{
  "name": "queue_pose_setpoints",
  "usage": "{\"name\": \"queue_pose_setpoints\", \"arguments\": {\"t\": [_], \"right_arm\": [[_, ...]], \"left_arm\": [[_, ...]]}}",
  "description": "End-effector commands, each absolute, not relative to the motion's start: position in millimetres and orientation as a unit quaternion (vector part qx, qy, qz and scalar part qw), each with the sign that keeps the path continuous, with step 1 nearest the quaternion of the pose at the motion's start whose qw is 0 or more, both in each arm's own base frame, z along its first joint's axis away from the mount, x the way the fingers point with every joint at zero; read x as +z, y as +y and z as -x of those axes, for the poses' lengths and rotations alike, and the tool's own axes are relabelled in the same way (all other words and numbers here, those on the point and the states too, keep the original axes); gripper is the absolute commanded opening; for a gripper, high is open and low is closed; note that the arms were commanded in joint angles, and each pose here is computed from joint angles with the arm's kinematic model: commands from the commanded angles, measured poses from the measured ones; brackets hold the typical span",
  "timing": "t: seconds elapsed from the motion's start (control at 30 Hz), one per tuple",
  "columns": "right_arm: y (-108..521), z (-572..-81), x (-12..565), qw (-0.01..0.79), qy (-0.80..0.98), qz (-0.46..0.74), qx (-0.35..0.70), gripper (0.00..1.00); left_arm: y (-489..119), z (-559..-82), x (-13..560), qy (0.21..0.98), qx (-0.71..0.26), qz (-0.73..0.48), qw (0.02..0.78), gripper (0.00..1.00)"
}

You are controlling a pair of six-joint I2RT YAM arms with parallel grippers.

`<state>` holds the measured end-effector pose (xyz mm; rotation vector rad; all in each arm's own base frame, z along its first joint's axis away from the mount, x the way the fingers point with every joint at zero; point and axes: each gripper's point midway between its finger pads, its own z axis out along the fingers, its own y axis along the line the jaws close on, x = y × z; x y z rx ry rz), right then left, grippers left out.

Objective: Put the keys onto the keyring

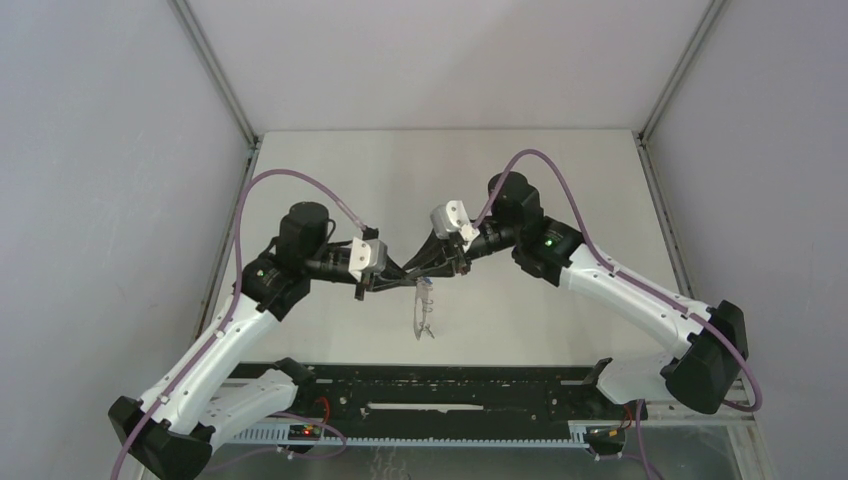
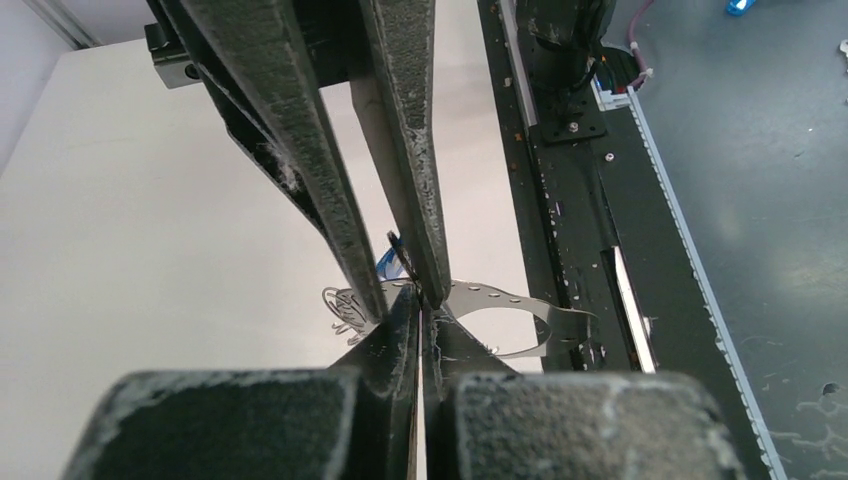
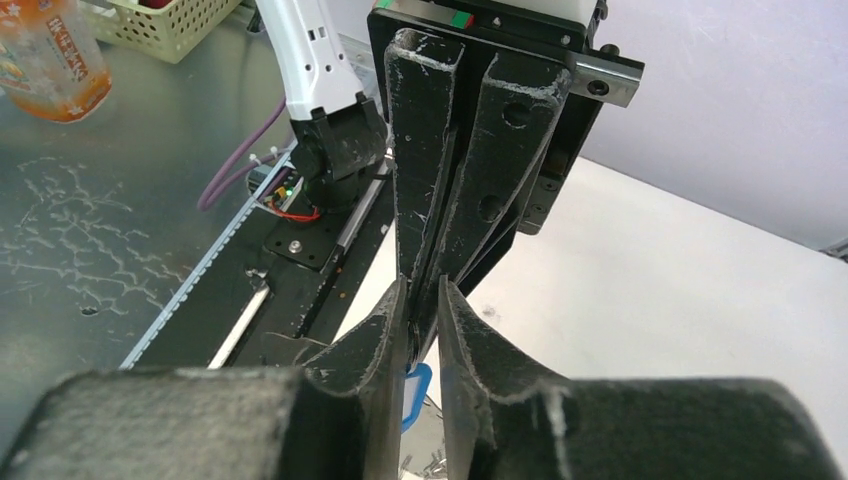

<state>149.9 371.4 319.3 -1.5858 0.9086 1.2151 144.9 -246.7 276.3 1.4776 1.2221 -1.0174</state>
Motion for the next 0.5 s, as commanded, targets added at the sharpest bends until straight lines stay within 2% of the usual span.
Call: {"name": "queue_pose_setpoints", "arguments": {"t": [0.0, 0.17, 0.47], "right_arm": [[373, -163, 337, 0.466, 0.388, 0.627, 0.489, 0.29], [371, -158, 348, 0.458, 0.375, 0.628, 0.505, 0.34], [363, -150, 380, 0.407, 0.359, 0.608, 0.580, 0.37]], "left_arm": [[-252, -138, 320, 0.438, -0.421, -0.608, 0.511, 0.00], [-252, -130, 326, 0.431, -0.439, -0.604, 0.507, 0.00], [-259, -128, 356, 0.435, -0.495, -0.547, 0.515, 0.00]]}}
